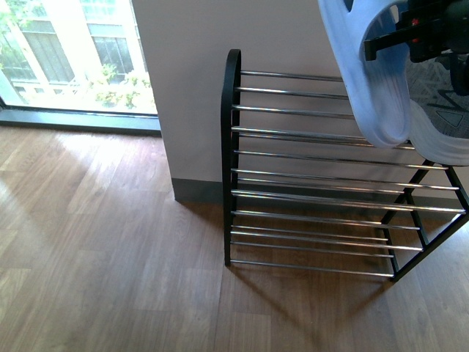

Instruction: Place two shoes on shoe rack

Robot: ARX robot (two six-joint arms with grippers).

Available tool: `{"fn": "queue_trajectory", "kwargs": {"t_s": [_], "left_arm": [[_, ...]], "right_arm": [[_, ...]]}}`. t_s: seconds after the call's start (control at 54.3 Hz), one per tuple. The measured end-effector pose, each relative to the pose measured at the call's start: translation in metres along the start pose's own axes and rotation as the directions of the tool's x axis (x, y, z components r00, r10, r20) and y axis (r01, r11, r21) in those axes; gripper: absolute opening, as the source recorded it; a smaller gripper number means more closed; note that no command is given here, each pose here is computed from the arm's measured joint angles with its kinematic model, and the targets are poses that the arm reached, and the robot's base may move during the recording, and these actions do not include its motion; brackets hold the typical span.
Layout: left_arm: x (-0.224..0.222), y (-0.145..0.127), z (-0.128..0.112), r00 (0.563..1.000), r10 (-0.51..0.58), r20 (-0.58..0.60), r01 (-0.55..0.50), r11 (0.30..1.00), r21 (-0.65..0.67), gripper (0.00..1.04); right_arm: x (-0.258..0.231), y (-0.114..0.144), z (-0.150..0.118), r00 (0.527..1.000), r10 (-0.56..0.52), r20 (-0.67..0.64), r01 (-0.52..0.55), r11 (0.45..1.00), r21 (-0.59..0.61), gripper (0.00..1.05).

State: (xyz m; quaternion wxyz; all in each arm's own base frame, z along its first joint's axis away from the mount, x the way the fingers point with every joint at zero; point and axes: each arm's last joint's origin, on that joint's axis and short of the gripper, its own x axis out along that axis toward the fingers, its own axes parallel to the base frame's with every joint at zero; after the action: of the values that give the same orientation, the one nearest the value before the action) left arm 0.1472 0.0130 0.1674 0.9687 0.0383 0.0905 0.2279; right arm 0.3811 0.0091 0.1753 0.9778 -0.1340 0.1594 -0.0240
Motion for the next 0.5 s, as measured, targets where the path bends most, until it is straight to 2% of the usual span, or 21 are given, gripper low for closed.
{"fn": "queue_trajectory", "kwargs": {"t_s": [0.332, 0.498], "left_arm": [[0.0, 0.0, 0.0, 1.0, 0.0, 0.0, 0.0, 1.0, 0.0, 0.02], [0.0, 0.0, 0.0, 1.0, 0.0, 0.0, 0.0, 1.0, 0.0, 0.02]], "right_arm": [[0.067, -0.005, -0.029, 0.984, -0.111, -0.141, 0.101, 0.992, -0.073, 0.02], [0.083, -0.011, -0.04, 0.972, -0.139, -0.188, 0.12, 0.987, -0.108, 0.02]]}}
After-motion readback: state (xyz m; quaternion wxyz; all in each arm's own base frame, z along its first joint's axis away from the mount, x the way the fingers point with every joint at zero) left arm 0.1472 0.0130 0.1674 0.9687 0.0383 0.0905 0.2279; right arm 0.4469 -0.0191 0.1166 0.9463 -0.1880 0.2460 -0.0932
